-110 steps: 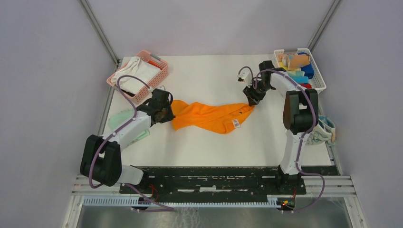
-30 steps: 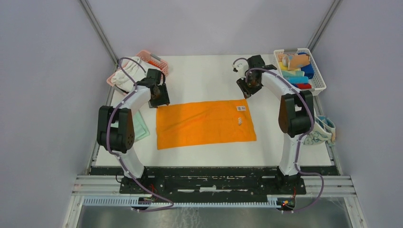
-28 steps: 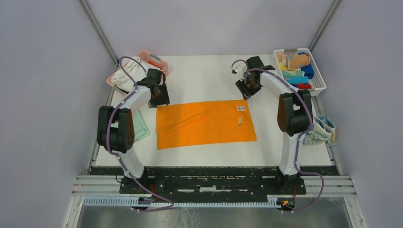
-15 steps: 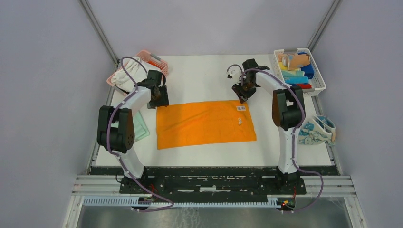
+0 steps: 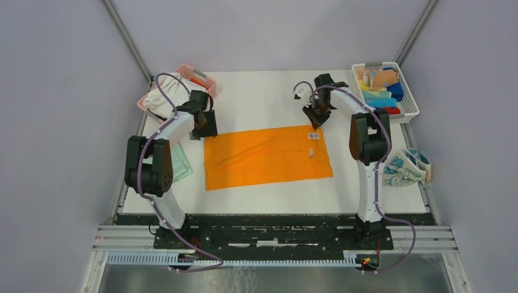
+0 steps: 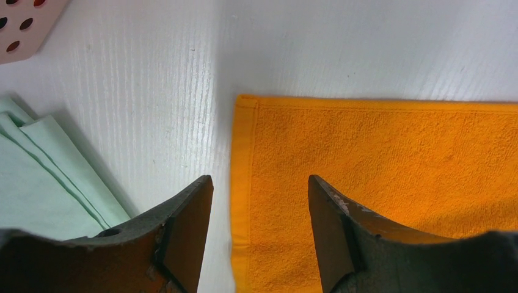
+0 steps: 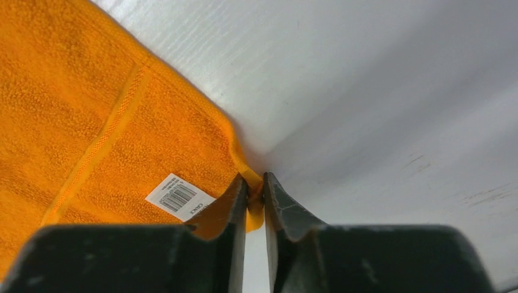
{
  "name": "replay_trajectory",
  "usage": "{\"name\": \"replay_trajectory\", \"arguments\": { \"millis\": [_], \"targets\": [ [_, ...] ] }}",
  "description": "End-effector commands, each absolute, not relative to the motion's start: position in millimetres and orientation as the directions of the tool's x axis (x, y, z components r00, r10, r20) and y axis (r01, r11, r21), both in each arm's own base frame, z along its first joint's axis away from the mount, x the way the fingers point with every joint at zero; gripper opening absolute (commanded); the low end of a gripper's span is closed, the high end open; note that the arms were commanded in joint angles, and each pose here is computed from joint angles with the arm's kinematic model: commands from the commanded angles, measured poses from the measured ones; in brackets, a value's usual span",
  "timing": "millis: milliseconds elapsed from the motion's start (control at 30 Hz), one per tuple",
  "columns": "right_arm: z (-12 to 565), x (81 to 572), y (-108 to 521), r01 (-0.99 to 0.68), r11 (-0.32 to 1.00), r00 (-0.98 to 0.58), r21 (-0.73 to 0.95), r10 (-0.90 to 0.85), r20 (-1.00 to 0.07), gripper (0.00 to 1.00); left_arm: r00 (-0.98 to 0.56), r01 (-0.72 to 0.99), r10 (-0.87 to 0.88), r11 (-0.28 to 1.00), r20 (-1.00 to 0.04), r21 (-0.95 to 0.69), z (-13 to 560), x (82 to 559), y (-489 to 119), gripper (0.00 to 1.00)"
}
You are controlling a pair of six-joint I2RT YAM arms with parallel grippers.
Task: Roll the towels
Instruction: Flatten out the towel at the center of the board.
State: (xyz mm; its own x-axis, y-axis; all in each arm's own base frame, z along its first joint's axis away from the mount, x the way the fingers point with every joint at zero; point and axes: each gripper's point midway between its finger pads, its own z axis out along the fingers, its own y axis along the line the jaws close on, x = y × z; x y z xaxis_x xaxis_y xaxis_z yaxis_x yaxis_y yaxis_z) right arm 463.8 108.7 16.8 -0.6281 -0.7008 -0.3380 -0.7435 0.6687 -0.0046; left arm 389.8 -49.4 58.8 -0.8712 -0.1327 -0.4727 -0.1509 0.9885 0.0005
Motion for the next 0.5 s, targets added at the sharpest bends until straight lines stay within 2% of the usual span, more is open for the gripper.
{"name": "replay_trajectory", "arguments": {
  "millis": [0,467],
  "targets": [
    [5.7,459.0,77.8,-0.735,0.678,-0.65,-0.023,-0.713,-0.264,0.18,-0.838,-0.07,-0.068,0.997,-0.542,-0.017,80.9,414.1,-55.6,0.66],
    [23.5,457.7,58.8,-0.757,0.65,-0.609,-0.071,-0.74,-0.283,0.08,-0.861,0.11,0.072,0.993,-0.503,-0.048,54.9,447.1,-79.0,0.63]
  ]
}}
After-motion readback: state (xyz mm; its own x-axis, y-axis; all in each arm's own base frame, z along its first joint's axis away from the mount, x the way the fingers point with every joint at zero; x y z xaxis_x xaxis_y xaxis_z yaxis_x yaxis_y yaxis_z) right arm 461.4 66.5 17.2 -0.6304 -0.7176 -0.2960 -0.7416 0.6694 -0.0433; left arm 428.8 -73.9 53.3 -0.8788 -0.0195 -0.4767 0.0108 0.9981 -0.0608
